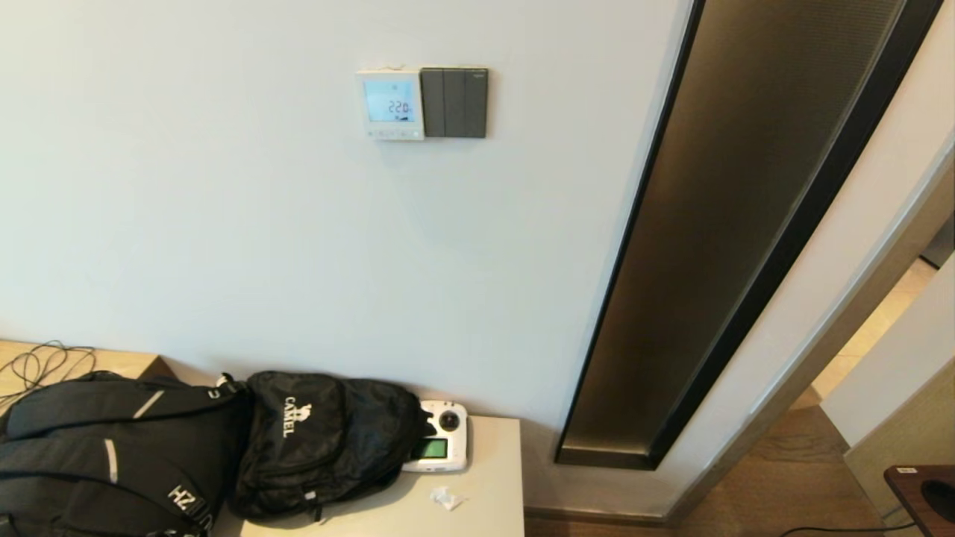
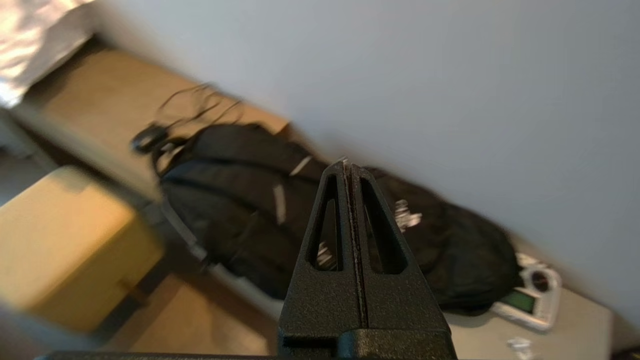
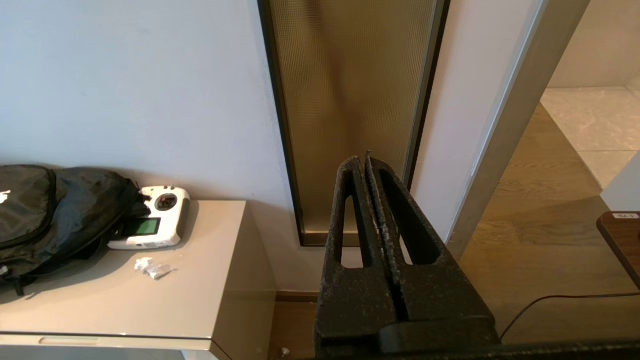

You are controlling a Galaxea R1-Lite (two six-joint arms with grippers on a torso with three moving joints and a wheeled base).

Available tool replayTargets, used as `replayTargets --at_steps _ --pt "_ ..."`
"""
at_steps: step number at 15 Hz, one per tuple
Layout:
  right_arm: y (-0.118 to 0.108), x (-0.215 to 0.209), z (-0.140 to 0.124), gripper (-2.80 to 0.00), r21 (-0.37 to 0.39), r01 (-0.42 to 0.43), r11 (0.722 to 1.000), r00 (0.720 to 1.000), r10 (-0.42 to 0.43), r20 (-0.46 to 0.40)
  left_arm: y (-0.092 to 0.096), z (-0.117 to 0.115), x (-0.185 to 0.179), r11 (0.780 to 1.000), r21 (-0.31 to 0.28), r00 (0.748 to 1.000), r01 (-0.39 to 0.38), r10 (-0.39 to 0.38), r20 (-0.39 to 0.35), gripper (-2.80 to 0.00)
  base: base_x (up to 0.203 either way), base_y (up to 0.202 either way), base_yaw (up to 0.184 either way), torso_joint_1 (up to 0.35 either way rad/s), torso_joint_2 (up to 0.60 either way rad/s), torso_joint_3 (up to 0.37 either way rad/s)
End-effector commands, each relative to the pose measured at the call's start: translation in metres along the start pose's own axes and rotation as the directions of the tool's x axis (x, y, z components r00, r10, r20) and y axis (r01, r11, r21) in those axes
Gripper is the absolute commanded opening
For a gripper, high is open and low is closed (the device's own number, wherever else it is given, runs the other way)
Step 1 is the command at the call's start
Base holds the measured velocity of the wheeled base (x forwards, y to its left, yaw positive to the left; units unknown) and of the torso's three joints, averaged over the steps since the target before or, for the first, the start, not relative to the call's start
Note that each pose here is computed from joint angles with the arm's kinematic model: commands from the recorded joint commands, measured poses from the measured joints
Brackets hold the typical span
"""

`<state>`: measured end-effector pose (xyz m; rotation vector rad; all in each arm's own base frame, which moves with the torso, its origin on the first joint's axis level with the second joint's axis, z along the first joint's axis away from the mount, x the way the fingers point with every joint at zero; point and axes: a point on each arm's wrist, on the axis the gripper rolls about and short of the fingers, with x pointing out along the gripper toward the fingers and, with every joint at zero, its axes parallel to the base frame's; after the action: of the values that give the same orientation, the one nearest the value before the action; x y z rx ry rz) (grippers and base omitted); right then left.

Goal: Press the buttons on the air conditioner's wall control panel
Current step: Turn off the central air conditioner

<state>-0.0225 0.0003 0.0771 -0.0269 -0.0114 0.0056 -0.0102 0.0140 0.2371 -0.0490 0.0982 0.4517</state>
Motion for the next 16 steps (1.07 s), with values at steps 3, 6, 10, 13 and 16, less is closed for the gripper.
replayTargets --at_steps 3,6,10,13,16 --pt "0.0 0.0 0.0 -2.8 -0.001 0.0 1.0 1.0 0.0 -0.002 0.008 -0.049 -0.026 0.997 -0.043 0.998 -0.062 0.061 -0.03 -2.8 0.0 0.0 0.0 0.0 0.0 0.0" --pt "0.0 0.0 0.0 -2.8 -0.001 0.0 1.0 1.0 0.0 -0.002 0.0 -0.088 -0.007 0.998 -0.023 0.99 0.053 -0.056 -0.128 -2.8 0.0 0.0 0.0 0.0 0.0 0.0" --pt "0.0 0.0 0.0 -2.8 -0.001 -0.002 1.0 1.0 0.002 -0.002 -0.001 -0.142 0.003 0.97 0.066 0.971 0.233 -0.229 -0.071 -2.8 0.0 0.0 0.0 0.0 0.0 0.0" --pt "0.0 0.0 0.001 -2.8 -0.022 -0.005 1.0 1.0 0.005 0.006 0.001 -0.154 -0.006 0.932 0.079 0.933 0.354 -0.357 0.036 -2.8 0.0 0.0 0.0 0.0 0.0 0.0" --pt "0.001 0.0 0.002 -2.8 -0.105 -0.031 0.994 0.999 0.032 0.01 -0.001 -0.162 -0.004 0.898 0.096 0.901 0.429 -0.433 0.018 -2.8 0.0 0.0 0.0 0.0 0.0 0.0"
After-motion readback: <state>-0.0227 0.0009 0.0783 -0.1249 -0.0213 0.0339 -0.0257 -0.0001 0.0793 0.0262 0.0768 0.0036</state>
